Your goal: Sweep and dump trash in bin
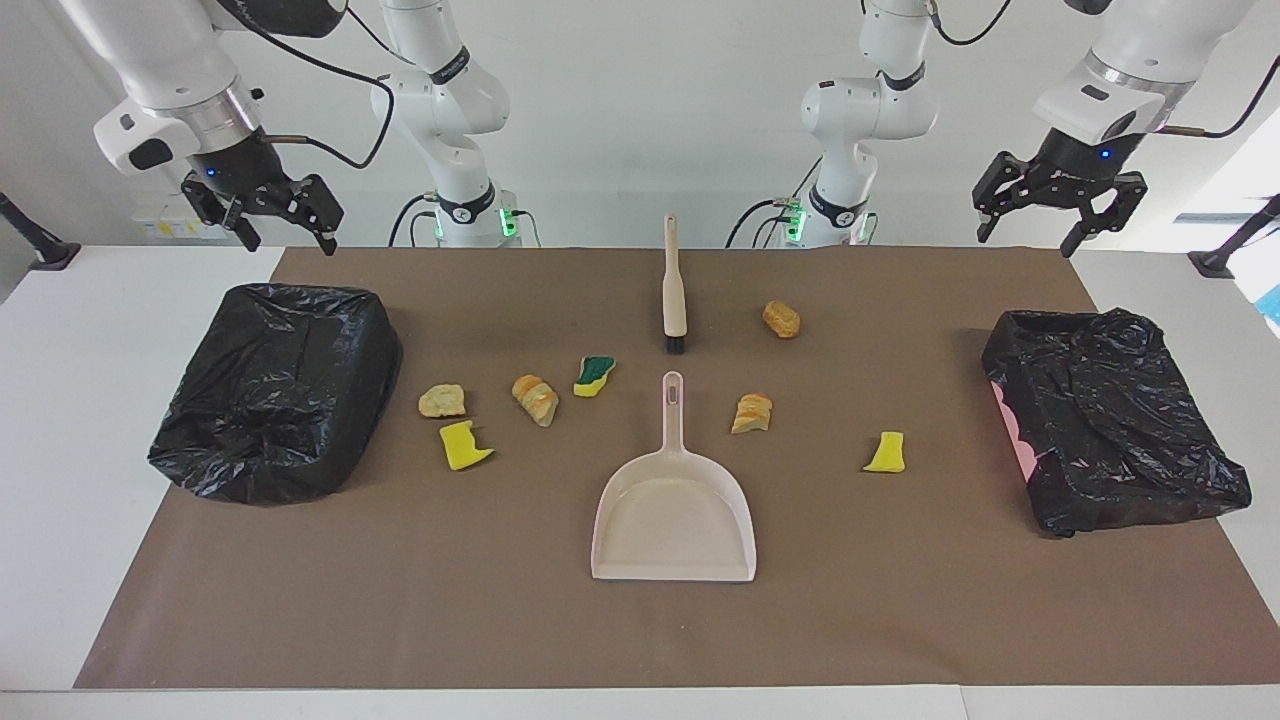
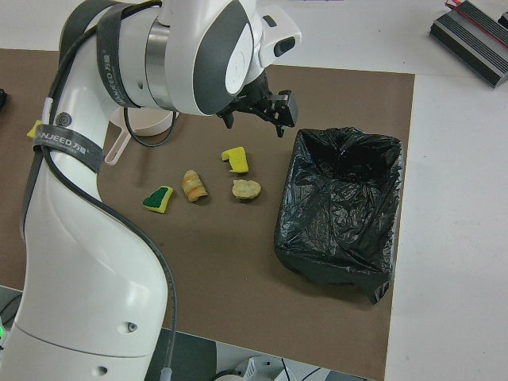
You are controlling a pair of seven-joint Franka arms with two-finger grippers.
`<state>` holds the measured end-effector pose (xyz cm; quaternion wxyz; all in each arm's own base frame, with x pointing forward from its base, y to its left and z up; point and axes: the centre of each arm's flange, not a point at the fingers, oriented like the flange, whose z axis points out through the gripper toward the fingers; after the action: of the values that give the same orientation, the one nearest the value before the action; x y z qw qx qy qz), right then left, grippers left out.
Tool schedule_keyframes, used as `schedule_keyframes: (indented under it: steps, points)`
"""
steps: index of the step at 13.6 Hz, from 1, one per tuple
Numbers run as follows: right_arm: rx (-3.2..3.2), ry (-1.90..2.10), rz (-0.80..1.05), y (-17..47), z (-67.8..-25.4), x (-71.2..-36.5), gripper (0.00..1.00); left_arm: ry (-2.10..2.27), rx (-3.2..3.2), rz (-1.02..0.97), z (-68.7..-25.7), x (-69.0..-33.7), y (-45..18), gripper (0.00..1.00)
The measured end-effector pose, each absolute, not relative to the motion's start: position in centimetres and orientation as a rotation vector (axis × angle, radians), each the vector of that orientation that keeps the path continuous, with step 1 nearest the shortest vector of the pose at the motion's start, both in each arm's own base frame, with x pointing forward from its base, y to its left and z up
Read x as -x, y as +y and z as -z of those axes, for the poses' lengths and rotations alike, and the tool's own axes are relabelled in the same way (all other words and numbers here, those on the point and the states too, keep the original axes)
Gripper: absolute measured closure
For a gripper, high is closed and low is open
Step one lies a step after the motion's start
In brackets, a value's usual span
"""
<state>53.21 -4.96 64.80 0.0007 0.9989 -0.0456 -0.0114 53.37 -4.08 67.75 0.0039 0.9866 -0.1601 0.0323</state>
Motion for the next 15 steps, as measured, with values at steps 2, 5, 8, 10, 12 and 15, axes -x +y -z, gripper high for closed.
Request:
schedule_keyframes:
  steps: [2, 5, 8, 10, 12, 15]
  points:
    - [-3.141, -0.143, 0.025, -4.89, -65.15, -52.99, 0.00, -0.502, -3.092, -0.101, -67.75, -53.38, -4.08, 0.00]
    - [-3.142, -0.142, 0.027, -4.86, -65.10, -52.99, 0.00, -0.502, -3.092, -0.100, -67.74, -53.37, -4.08, 0.00]
    - [-3.142, -0.143, 0.034, -4.87, -64.90, -52.98, 0.00, -0.496, -3.092, -0.094, -67.70, -53.34, -3.93, 0.00]
    - [-3.142, -0.143, 0.035, -4.86, -64.85, -52.98, 0.00, -0.498, -3.092, -0.093, -67.69, -53.33, -3.99, 0.00]
    - [-3.142, -0.143, 0.036, -4.86, -64.85, -52.98, 0.00, -0.501, -3.090, -0.093, -67.69, -53.32, -4.12, 0.00]
    - [-3.142, -0.143, 0.036, -4.86, -64.84, -52.98, 0.00, -0.520, -3.080, -0.088, -67.58, -53.22, -4.86, 0.00]
